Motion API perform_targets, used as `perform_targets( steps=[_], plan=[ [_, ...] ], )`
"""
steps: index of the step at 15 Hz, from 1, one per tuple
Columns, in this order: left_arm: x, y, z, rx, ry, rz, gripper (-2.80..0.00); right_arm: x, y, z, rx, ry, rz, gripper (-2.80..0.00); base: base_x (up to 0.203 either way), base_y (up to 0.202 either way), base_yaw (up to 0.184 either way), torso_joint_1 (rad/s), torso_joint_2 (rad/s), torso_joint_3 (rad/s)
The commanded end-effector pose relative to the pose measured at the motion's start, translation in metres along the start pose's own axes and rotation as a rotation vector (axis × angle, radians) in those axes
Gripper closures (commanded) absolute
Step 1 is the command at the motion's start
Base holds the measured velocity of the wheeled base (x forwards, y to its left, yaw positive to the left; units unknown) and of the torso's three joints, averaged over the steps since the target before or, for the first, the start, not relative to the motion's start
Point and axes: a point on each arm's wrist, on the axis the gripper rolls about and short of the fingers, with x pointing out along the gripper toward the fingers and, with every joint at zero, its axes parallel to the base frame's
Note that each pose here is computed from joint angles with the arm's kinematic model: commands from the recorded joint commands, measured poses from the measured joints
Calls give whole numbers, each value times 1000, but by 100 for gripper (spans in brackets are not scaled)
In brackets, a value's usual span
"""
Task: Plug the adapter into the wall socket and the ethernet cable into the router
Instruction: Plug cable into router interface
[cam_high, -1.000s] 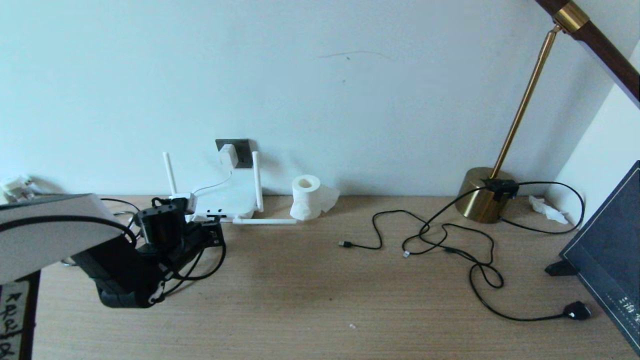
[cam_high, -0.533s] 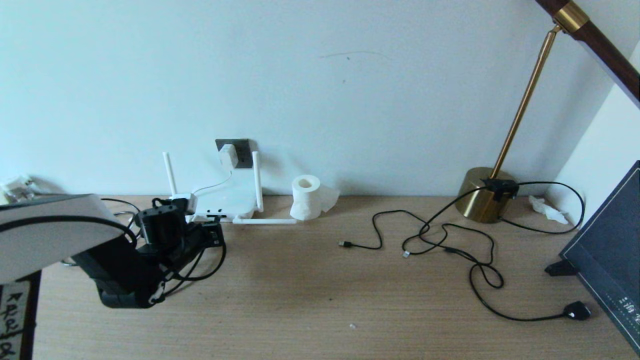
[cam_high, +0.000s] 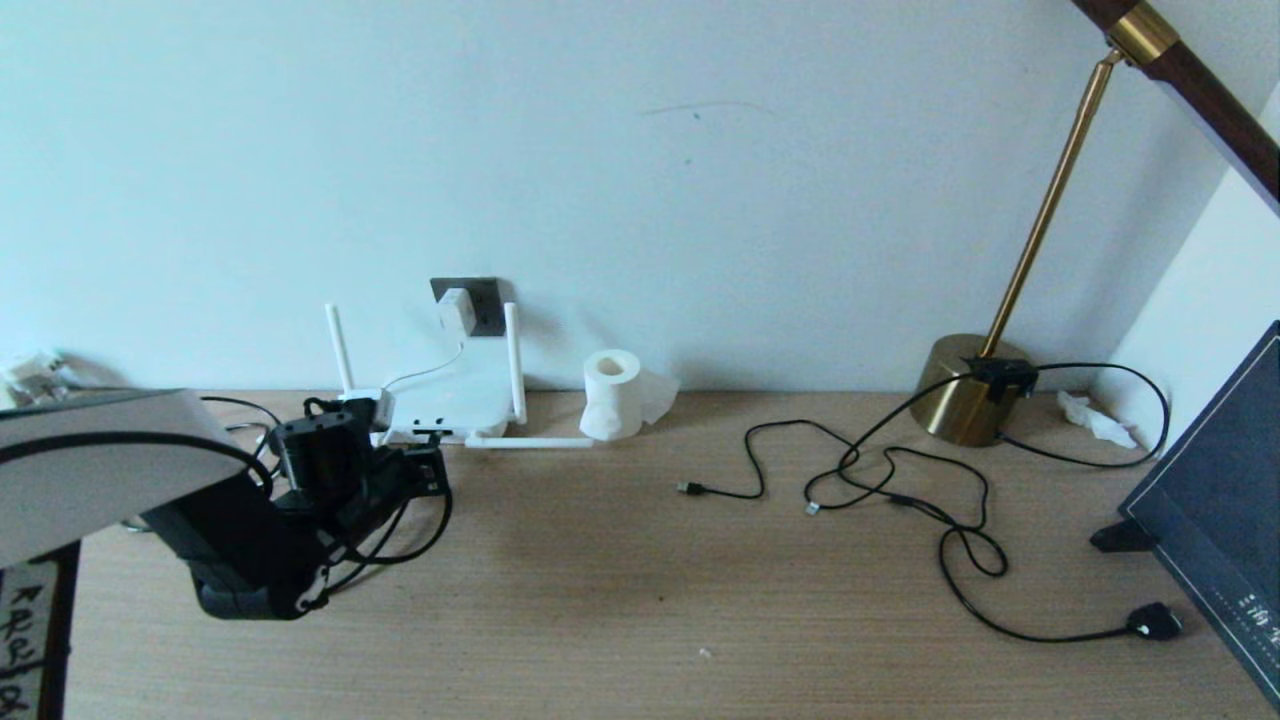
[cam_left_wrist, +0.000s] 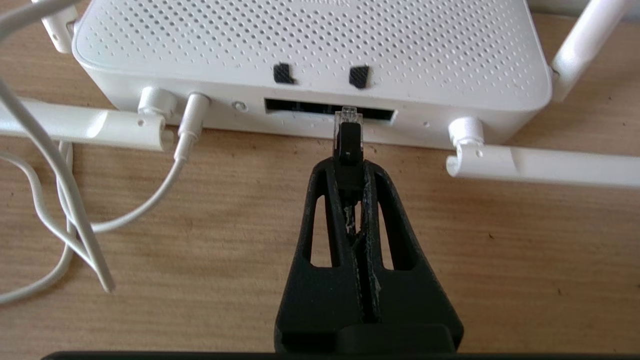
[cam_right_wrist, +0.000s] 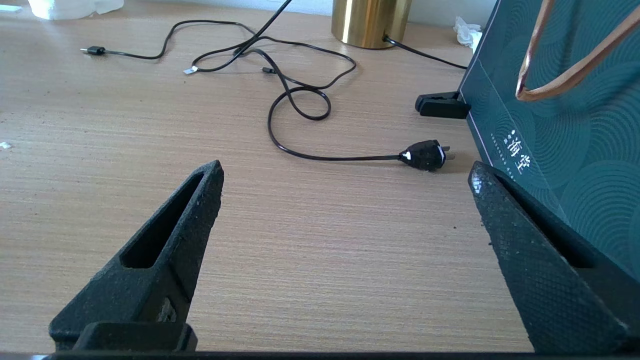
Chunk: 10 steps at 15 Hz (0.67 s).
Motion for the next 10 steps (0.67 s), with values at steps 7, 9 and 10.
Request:
perform_targets(
  steps=[7, 9, 10],
  plan=[
    [-8, -2, 4, 2, -6, -5, 0, 0, 0, 0, 0, 3, 1, -280, 0, 0, 0, 0, 0, 0],
    [-8, -2, 4, 2, -5, -5, 0, 0, 0, 0, 0, 2, 1, -280, 0, 0, 0, 0, 0, 0],
    [-9, -2, 4, 2, -7, -5, 0, 0, 0, 0, 0, 1, 1, -280, 0, 0, 0, 0, 0, 0]
  ],
)
